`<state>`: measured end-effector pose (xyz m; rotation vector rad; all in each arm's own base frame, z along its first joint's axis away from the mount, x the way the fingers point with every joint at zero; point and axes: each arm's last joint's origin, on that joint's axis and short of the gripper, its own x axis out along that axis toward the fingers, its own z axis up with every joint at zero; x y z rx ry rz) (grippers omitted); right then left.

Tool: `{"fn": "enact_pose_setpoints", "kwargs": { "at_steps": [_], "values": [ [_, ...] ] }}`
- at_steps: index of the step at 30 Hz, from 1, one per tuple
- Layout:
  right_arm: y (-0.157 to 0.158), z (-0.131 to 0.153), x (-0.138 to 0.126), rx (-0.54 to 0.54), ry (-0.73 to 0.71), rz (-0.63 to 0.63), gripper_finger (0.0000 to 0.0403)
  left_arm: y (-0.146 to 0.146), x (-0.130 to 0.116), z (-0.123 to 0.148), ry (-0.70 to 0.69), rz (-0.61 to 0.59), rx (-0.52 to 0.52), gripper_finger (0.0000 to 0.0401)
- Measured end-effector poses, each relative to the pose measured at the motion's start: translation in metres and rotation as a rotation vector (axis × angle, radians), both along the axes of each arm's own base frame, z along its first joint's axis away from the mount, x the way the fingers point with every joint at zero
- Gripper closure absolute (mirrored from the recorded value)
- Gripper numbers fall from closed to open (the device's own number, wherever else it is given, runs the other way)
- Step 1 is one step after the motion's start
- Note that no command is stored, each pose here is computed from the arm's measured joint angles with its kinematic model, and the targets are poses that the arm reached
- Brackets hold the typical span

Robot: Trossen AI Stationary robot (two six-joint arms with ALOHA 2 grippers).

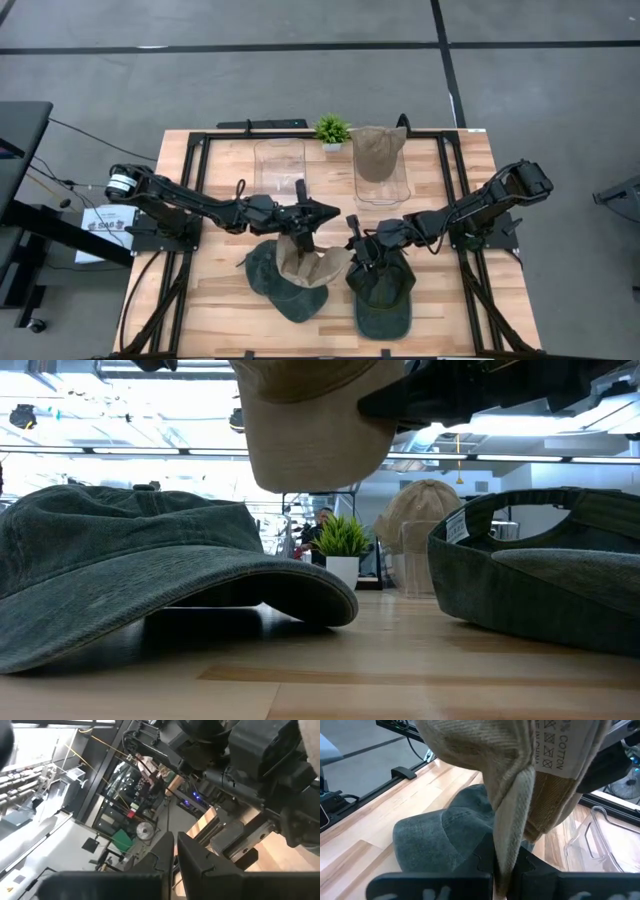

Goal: Pick & Place hat
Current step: Put the brown cap into the right transparent bin

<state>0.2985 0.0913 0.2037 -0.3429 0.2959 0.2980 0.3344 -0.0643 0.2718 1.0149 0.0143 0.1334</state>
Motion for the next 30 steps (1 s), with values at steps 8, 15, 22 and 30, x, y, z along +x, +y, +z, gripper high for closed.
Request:
{"fn": "enact_pose_setpoints", "kwargs": {
  "at_steps": [8,15,22,30],
  "values": [
    [0.000,0.000,0.000,-0.001,0.000,-0.001,0.0401,0.002,-0.008,0.021,-0.123,-0.006,-0.018,0.0380],
    [0.000,0.001,0.000,0.001,-0.007,-0.002,0.0401,0.007,-0.008,0.027,-0.179,-0.044,-0.047,0.0380],
    [-0.001,0.001,0.000,-0.005,-0.010,-0.002,0.0401,0.006,-0.006,0.024,-0.178,-0.069,-0.065,0.0380],
    [-0.001,0.001,0.000,-0.005,-0.008,-0.002,0.0401,0.003,-0.002,0.013,-0.118,-0.094,-0.110,0.0380]
  ]
}}
